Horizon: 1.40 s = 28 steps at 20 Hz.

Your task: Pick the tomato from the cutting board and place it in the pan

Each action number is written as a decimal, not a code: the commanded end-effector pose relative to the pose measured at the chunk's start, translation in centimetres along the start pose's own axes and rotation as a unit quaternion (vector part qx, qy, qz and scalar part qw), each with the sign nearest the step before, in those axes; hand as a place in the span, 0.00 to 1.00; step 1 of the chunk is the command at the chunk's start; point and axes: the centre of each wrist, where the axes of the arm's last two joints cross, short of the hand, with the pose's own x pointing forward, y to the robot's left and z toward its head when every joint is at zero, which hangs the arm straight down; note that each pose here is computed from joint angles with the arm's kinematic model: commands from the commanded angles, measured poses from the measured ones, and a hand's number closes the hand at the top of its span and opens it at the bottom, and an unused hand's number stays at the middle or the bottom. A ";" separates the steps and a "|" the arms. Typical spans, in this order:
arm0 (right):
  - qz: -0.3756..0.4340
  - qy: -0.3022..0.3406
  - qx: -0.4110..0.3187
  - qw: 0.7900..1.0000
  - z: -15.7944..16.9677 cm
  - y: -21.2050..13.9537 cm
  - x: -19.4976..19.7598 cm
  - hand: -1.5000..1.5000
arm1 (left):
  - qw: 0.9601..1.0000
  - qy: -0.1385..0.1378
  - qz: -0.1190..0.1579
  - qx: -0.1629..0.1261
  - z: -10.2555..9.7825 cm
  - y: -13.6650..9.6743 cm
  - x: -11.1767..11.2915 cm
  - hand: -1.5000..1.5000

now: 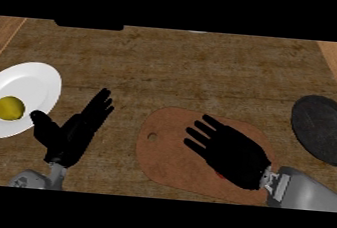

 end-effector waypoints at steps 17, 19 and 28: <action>0.115 0.151 0.174 0.966 -1.9 1.4 15.6 0.00 | 1.000 -0.012 0.000 -0.011 0.7 -0.4 1.3 0.50; 0.129 0.158 0.171 0.964 -0.5 3.2 12.7 0.00 | 1.000 -0.007 -0.014 -0.001 -0.3 0.3 0.8 0.50; 0.166 0.185 0.161 0.955 -2.0 4.0 8.5 0.00 | 1.000 -0.008 -0.003 -0.002 -0.7 0.1 1.4 0.50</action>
